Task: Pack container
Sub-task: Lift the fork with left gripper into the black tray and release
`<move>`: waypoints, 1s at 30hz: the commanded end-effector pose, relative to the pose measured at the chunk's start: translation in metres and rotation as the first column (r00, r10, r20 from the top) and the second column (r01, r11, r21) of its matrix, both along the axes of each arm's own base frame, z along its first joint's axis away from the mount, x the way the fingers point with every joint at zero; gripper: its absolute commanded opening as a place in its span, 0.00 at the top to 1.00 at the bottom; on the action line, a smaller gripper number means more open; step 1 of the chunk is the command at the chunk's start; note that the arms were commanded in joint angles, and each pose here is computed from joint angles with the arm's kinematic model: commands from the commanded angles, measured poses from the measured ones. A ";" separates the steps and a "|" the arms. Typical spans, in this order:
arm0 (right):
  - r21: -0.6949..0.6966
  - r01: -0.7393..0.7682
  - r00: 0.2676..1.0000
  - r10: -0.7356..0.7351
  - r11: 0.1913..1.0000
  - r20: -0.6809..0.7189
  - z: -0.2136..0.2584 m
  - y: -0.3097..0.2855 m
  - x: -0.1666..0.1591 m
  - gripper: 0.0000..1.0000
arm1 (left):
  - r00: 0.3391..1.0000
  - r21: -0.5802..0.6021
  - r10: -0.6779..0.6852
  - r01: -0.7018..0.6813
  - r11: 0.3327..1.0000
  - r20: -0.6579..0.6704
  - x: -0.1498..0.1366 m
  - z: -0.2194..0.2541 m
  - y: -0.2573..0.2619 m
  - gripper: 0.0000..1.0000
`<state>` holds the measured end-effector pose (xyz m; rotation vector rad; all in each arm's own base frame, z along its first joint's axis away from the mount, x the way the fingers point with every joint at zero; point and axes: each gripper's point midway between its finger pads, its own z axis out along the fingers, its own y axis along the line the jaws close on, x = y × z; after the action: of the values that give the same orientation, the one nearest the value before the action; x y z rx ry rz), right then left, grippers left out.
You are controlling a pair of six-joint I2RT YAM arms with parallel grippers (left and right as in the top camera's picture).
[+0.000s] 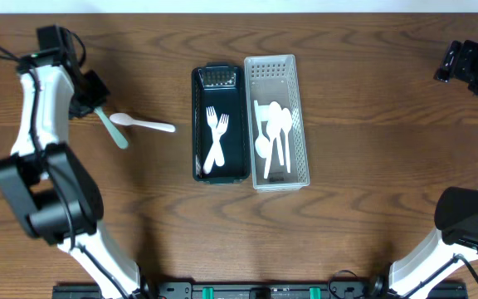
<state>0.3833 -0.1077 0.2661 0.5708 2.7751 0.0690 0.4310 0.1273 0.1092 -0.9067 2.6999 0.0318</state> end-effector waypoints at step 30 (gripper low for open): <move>-0.009 -0.031 0.999 0.032 0.999 0.031 0.008 0.004 0.003 0.17 | 0.740 0.177 -0.656 0.632 0.754 0.153 -0.016 0.112 -0.261 0.89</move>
<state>0.3857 -0.1085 0.2669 0.5564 2.7671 0.0653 0.4045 -0.1293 0.2568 0.0900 2.5434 -0.0989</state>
